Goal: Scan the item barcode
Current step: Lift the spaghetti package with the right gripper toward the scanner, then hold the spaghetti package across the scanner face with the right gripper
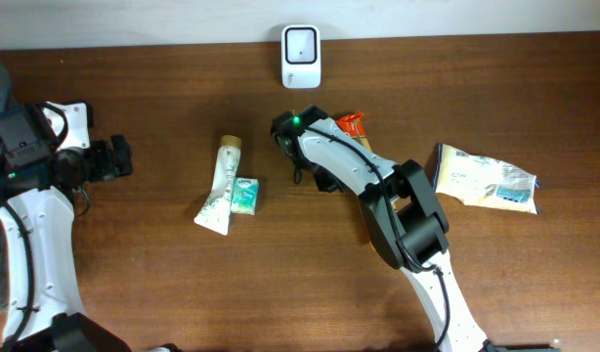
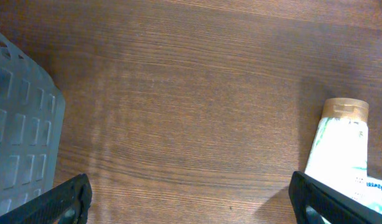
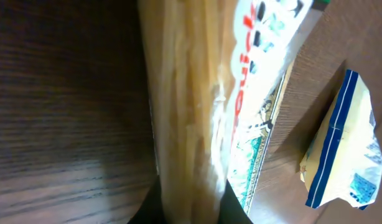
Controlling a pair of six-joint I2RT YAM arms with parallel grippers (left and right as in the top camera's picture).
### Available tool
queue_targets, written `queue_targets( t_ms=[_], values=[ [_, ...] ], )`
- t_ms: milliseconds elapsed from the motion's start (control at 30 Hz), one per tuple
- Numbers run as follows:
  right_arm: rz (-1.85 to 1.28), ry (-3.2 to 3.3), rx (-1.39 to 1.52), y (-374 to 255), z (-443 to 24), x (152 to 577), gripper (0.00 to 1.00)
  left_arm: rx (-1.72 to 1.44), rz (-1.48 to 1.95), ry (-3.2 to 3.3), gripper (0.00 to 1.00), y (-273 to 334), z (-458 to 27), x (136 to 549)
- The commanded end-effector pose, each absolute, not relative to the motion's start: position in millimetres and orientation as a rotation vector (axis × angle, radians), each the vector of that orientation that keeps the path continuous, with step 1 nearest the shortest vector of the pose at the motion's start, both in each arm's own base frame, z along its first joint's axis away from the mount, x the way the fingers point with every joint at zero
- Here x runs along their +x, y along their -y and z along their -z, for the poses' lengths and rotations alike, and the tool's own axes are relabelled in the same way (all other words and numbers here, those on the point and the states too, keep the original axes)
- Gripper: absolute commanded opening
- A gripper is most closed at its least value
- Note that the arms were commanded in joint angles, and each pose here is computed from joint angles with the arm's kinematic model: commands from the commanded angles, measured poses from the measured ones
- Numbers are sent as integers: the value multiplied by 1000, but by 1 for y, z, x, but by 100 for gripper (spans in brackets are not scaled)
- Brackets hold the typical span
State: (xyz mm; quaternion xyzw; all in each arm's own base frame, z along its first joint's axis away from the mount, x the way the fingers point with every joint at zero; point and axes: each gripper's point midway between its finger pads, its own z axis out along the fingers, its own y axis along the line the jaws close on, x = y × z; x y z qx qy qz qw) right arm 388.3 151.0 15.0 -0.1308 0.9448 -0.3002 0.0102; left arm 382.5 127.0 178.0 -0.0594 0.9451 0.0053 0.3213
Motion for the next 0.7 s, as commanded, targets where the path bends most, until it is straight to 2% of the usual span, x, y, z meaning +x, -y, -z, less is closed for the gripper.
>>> queue_targets(
  t_ms=[0,133,333,433,667],
  values=[
    [732,-3144,-489,-163,4,370,4,-141,-14,-2469,99,-128,-182,385],
    [227,-3193,-624,-201,-33,374,4,-141,-14,-2468,99,-128,-182,385],
    [-730,-2936,-833,-248,-131,379,4,-141,-14,-2468,99,-128,-182,385],
    [-1087,-2729,-863,-252,-179,380,4,-141,-14,-2468,99,-128,-182,385],
    [-1681,-2241,-799,-244,-262,389,4,-141,-14,-2469,99,-128,-182,385]
  ],
)
